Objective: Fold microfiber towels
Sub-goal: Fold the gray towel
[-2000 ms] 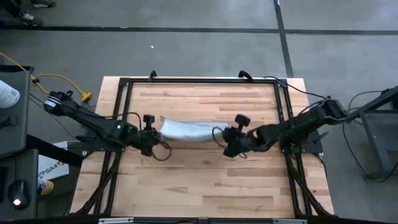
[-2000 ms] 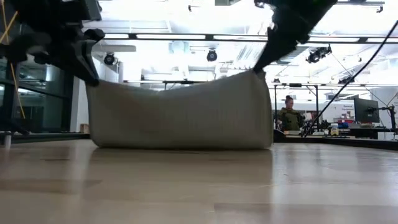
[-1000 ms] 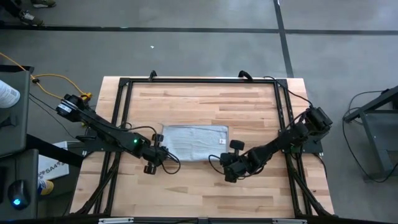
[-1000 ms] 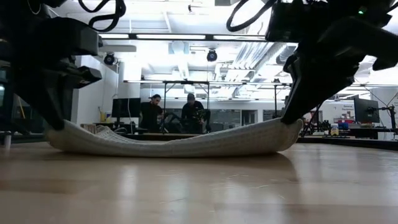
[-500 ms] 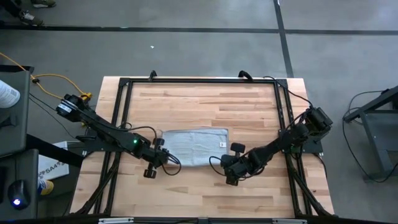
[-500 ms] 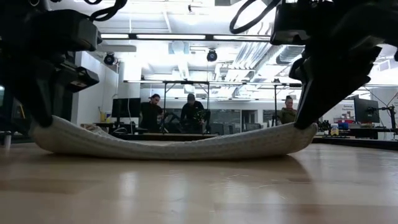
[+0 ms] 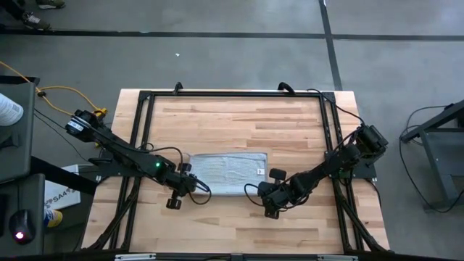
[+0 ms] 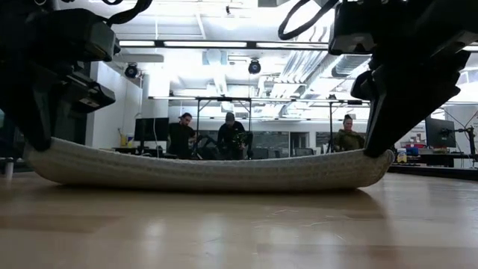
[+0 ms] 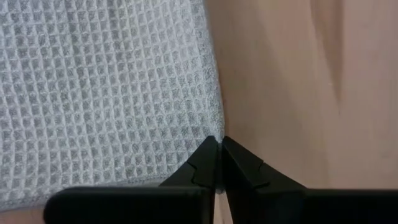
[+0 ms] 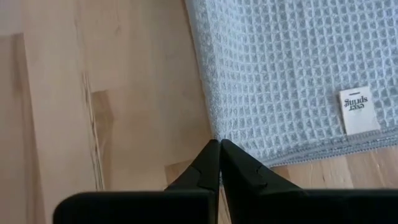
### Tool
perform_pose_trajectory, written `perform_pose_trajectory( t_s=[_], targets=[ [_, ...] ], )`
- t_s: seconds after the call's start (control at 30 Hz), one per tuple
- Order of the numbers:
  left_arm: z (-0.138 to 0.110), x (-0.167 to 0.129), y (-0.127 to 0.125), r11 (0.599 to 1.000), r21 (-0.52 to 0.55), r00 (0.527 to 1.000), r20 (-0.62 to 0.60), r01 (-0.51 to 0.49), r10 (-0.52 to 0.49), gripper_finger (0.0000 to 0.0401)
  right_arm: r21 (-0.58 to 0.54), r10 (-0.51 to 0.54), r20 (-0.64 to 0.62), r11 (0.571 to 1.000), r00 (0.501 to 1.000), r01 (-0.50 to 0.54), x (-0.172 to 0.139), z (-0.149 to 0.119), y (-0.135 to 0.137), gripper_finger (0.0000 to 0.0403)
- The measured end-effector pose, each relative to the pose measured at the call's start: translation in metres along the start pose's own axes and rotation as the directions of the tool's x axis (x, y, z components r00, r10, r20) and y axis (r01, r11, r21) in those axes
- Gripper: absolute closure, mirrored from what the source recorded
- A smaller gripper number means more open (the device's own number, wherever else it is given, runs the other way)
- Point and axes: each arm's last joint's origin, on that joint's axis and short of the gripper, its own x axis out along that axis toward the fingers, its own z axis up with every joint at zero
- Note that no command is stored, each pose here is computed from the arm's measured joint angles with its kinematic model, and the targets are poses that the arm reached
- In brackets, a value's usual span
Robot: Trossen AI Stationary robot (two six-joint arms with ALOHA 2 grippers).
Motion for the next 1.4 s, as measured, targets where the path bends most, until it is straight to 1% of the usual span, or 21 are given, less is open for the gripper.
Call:
perform_pose_trajectory(
  t_s=[0.33,0.43,0.8,0.87,1.07,1.17,1.3,1.4],
  targets=[
    [0.0001,0.0,0.0002,1.0,-0.005,1.0,-0.002,0.008,-0.008,0.038,0.002,0.056,0.027,0.998,0.998,-0.056,-0.0003,0.0038,0.004,0.04],
    [0.0001,0.0,0.0002,1.0,-0.004,1.0,-0.002,0.008,-0.008,0.0379,-0.002,0.069,0.017,0.998,0.997,-0.069,-0.0003,0.0036,0.0044,0.04],
    [-0.0001,0.0,0.0002,1.0,-0.003,1.0,-0.004,0.007,-0.007,0.0376,-0.004,0.079,0.014,0.997,0.997,-0.079,-0.0003,0.0037,0.0048,0.04],
    [-0.0001,0.0,0.0003,1.0,-0.002,1.0,-0.004,0.006,-0.006,0.0364,-0.004,0.079,0.014,0.997,0.997,-0.079,-0.0004,0.0037,0.0048,0.04],
    [-0.0001,0.0,0.0005,1.0,-0.004,1.0,-0.002,-0.001,0.001,0.0302,-0.004,0.099,-0.002,0.995,0.995,-0.099,-0.0004,0.0032,0.0054,0.04],
    [-0.0001,0.0,0.0006,1.0,-0.004,1.0,-0.002,-0.003,0.003,0.0278,-0.004,0.099,-0.003,0.995,0.995,-0.099,-0.0004,0.0032,0.0054,0.04],
    [-0.0001,0.0,0.0006,1.0,-0.005,1.0,-0.002,-0.004,0.004,0.0262,-0.009,0.117,-0.016,0.993,0.993,-0.117,-0.0004,0.0029,0.0058,0.0399],
    [-0.0001,0.0,0.0006,1.0,-0.005,1.0,-0.002,-0.004,0.004,0.026,-0.011,0.119,-0.018,0.993,0.993,-0.119,-0.0004,0.0028,0.006,0.0385]
  ],
)
